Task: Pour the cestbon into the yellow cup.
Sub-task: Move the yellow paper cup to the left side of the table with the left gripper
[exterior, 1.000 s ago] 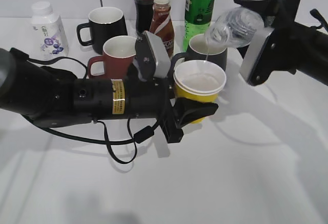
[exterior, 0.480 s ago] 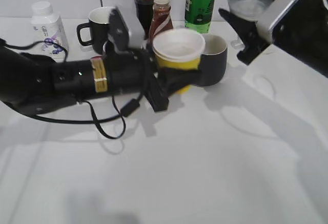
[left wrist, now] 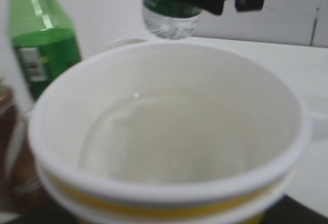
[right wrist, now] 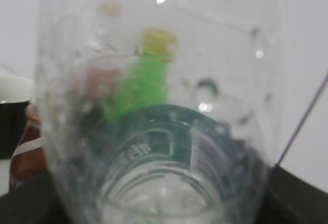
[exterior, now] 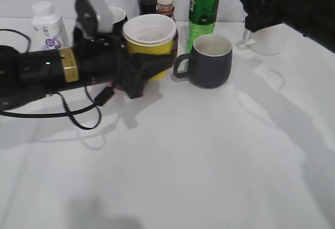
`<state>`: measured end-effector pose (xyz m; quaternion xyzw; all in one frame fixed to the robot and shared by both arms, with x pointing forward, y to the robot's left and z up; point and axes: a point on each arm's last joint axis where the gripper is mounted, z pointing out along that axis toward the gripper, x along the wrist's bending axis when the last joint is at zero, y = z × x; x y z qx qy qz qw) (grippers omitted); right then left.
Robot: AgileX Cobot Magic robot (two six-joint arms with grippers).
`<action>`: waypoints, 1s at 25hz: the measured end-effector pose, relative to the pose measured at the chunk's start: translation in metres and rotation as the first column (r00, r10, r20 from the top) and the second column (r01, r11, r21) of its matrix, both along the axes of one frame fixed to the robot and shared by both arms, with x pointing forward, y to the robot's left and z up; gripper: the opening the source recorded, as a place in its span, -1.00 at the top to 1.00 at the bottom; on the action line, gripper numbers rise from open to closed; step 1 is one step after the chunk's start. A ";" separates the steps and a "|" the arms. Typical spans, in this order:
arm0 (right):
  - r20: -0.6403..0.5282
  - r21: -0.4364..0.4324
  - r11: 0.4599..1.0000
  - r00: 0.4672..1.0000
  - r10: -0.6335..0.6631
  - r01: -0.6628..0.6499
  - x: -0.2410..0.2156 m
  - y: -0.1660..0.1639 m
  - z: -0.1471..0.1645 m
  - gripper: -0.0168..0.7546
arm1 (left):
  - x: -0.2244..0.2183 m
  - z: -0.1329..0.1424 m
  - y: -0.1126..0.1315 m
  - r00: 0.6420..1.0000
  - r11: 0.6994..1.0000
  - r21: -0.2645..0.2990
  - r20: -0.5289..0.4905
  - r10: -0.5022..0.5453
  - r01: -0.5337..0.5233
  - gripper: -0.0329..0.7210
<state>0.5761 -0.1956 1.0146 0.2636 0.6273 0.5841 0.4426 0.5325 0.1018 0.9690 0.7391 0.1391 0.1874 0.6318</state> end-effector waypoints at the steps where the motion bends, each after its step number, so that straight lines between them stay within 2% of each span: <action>1: -0.018 0.023 1.000 1.000 -0.014 0.015 0.001 -0.001 0.000 -0.24 | -0.001 0.001 0.004 1.000 1.000 0.000 -0.002 0.013 -0.013 -0.09; 7: -0.213 0.154 0.981 0.974 -0.082 0.117 0.005 -0.008 -0.009 -0.24 | -0.005 0.011 0.034 0.993 0.993 -0.024 -0.013 0.119 -0.119 -0.09; 9: -0.265 0.170 0.976 0.960 -0.089 0.137 0.005 -0.009 -0.014 -0.24 | -0.006 0.012 0.045 0.988 0.988 -0.022 -0.016 0.153 -0.154 -0.09; 13: -0.338 0.166 0.970 0.935 -0.112 0.176 -0.001 -0.013 -0.027 -0.24 | -0.009 0.009 0.061 0.975 0.976 0.017 -0.041 0.218 -0.218 -0.09; 17: -0.393 0.143 0.955 0.900 -0.187 0.261 -0.011 -0.022 -0.044 -0.24 | -0.010 0.002 0.072 0.961 0.963 0.044 -0.074 0.267 -0.264 -0.09; 21: -0.416 0.098 0.939 0.870 -0.263 0.331 -0.019 -0.031 -0.055 -0.24 | -0.005 -0.002 0.085 0.931 0.937 0.057 -0.108 0.348 -0.343 -0.09; 25: -0.410 0.088 0.936 0.869 -0.279 0.342 -0.020 -0.032 -0.056 -0.24 | 0.001 -0.004 0.103 0.904 0.910 0.078 -0.104 0.414 -0.408 -0.09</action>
